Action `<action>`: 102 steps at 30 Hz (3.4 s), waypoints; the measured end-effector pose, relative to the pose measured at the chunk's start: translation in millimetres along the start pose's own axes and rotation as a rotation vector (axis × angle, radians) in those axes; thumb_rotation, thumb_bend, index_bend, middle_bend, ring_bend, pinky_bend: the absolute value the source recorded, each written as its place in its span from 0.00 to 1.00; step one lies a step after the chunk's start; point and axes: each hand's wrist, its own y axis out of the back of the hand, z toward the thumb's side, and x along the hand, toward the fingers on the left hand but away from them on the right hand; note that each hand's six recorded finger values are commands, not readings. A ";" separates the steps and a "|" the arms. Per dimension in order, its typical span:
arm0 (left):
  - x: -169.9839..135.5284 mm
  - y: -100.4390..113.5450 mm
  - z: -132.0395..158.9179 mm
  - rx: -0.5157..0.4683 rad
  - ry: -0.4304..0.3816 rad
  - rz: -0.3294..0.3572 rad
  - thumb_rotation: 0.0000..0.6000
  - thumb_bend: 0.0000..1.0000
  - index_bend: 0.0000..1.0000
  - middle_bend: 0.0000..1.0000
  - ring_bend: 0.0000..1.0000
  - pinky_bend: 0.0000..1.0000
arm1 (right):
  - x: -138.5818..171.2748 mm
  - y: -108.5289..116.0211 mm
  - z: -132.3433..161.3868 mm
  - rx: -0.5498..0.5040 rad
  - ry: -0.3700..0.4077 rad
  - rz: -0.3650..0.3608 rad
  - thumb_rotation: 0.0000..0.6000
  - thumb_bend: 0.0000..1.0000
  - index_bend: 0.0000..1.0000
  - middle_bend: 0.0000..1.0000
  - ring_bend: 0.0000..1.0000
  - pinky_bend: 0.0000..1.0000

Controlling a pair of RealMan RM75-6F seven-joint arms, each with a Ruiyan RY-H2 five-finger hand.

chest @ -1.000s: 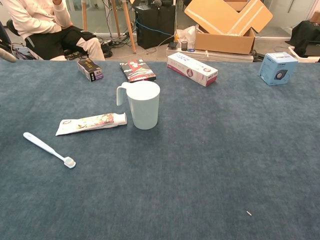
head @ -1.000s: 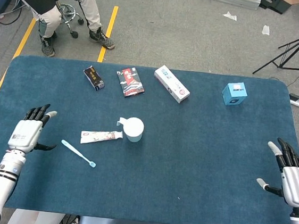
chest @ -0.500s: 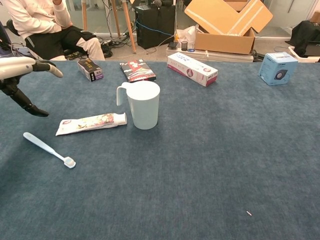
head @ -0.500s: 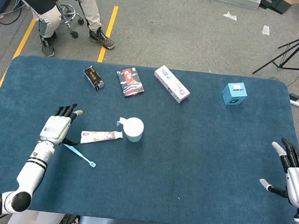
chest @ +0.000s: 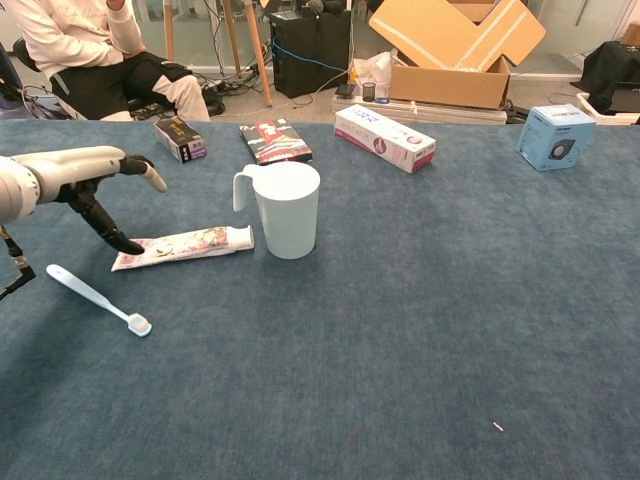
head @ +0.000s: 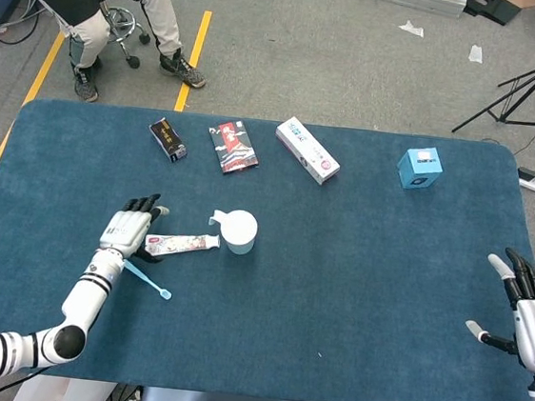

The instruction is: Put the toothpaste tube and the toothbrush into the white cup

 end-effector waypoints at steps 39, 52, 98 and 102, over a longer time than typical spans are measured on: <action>37.1 -23.5 48.9 -0.050 0.053 0.006 1.00 0.02 0.44 0.00 0.00 0.00 | -1.8 -4.8 1.6 0.002 0.012 0.025 1.00 0.04 0.14 0.00 0.00 0.18; 42.4 -28.7 46.9 -0.031 0.081 0.013 1.00 0.02 0.53 0.00 0.00 0.00 | -1.9 -5.9 2.2 0.004 0.017 0.028 1.00 0.04 0.13 0.00 0.00 0.18; 47.7 -34.4 45.8 -0.058 0.094 0.005 1.00 0.03 0.52 0.00 0.00 0.00 | -2.8 -10.9 4.6 0.008 0.026 0.046 1.00 0.04 0.14 0.00 0.00 0.18; 47.3 -34.5 44.9 -0.054 0.094 0.008 1.00 0.08 0.53 0.00 0.00 0.00 | -2.8 -11.0 4.6 0.009 0.026 0.046 1.00 0.04 0.13 0.00 0.00 0.18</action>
